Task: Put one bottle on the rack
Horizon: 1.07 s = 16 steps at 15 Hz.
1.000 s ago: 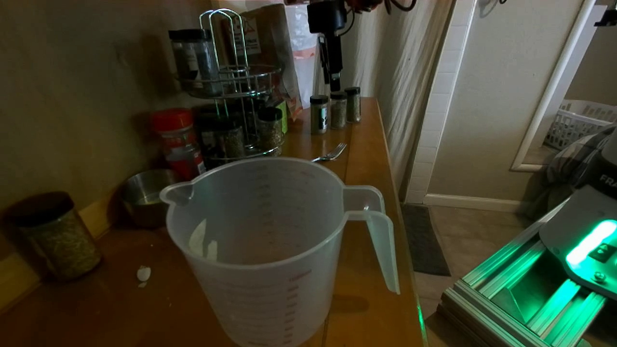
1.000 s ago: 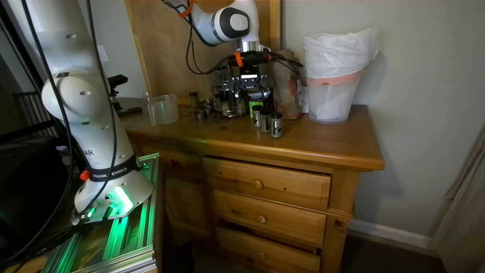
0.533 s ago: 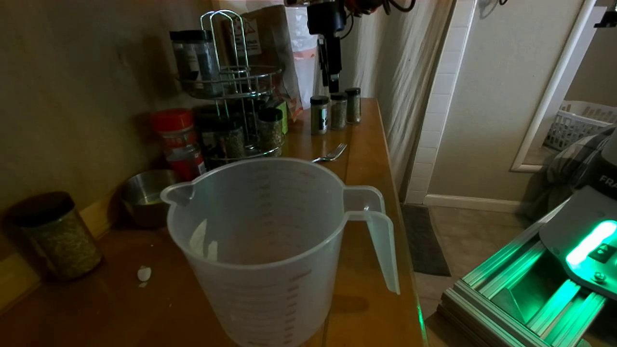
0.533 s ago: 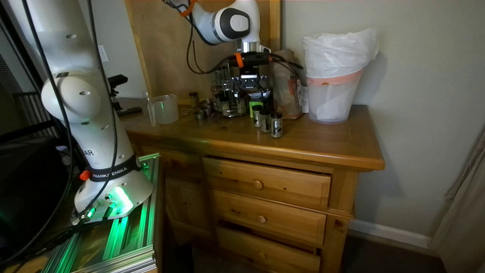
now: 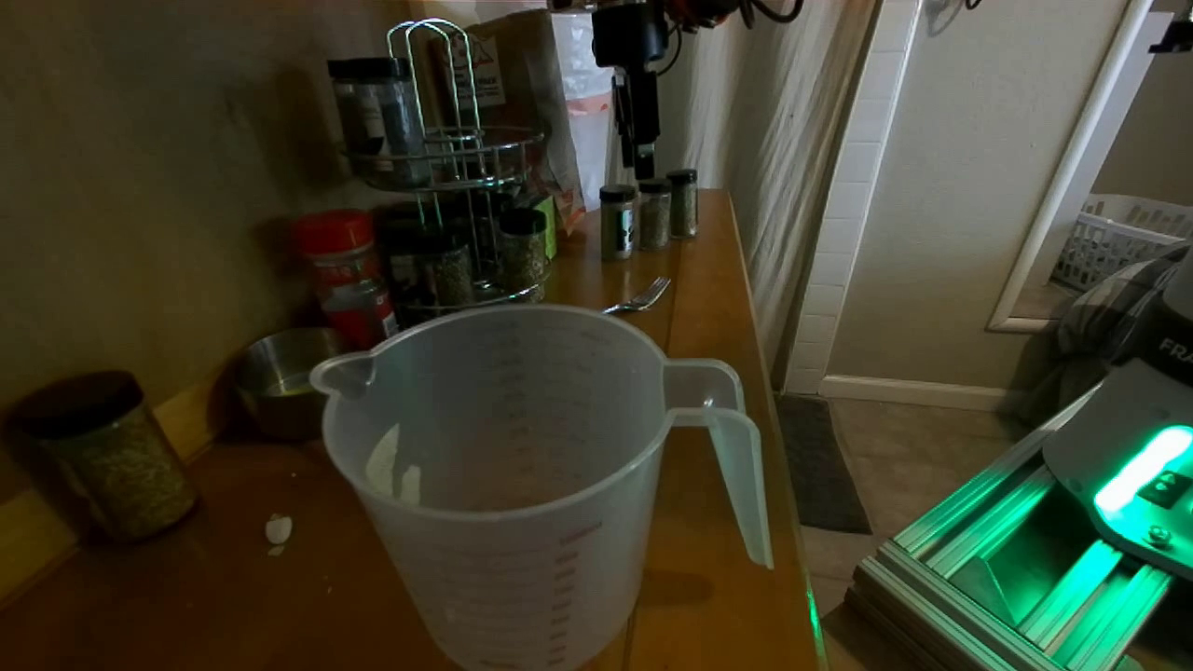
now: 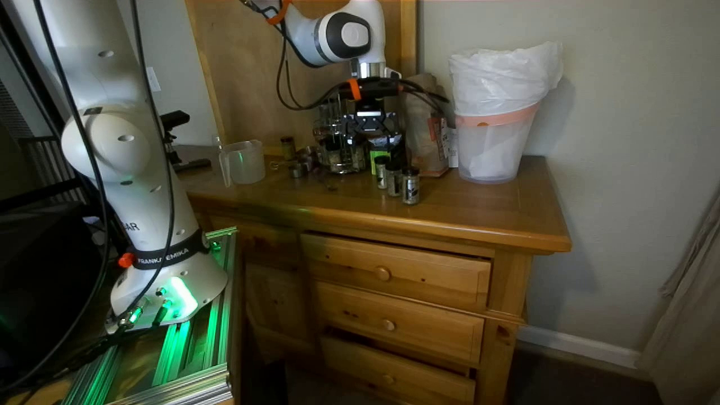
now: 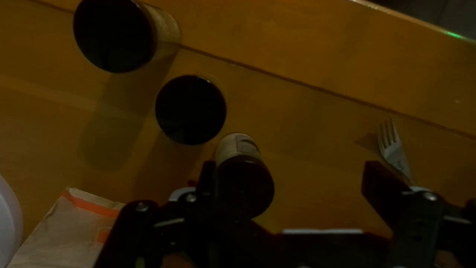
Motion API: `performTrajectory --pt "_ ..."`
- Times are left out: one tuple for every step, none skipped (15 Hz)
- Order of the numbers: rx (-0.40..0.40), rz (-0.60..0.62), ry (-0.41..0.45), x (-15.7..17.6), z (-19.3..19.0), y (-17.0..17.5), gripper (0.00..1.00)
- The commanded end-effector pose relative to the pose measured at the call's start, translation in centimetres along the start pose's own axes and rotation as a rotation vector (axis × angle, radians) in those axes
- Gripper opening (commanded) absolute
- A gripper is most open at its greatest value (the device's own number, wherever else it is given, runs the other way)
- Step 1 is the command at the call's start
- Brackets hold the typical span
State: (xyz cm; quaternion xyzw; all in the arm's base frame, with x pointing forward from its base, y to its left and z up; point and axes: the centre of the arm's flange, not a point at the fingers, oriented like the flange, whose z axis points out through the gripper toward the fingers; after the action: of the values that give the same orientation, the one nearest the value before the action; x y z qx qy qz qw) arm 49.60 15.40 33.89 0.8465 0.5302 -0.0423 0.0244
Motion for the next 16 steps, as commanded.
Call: performTrajectory --pt "0.023 -0.041 -0.006 0.9 0.6 -0.2 1.0" --pt "0.024 -0.047 -0.008 1.1 0.8 -0.3 1.0" --pt "0.024 -0.049 -0.011 1.2 1.1 -0.4 1.0" --pt "0.015 -0.047 -0.01 1.3 1.4 -0.4 1.0" --pt "0.011 -0.048 -0.007 1.2 1.7 -0.4 1.0" --pt "0.009 -0.052 -0.008 1.2 1.8 -0.3 1.0" --pt "0.001 -0.056 -0.009 1.2 1.9 -0.4 1.0" --pt "-0.013 -0.055 -0.009 1.2 1.8 -0.4 1.0" --pt "-0.018 -0.057 -0.007 1.2 1.6 -0.3 1.0" --pt "-0.025 -0.059 -0.004 1.2 1.3 -0.4 1.0" --pt "-0.029 -0.061 -0.002 1.3 1.3 -0.3 1.0" --pt "-0.032 -0.063 -0.002 1.4 1.4 -0.1 1.0" --pt "-0.032 -0.064 -0.003 1.5 1.5 0.0 1.0" --pt "-0.038 -0.063 -0.004 1.5 1.7 0.2 1.0" --pt "-0.043 -0.064 -0.005 1.5 1.9 0.5 1.0" --pt "-0.056 -0.07 -0.005 1.5 2.0 0.8 1.0"
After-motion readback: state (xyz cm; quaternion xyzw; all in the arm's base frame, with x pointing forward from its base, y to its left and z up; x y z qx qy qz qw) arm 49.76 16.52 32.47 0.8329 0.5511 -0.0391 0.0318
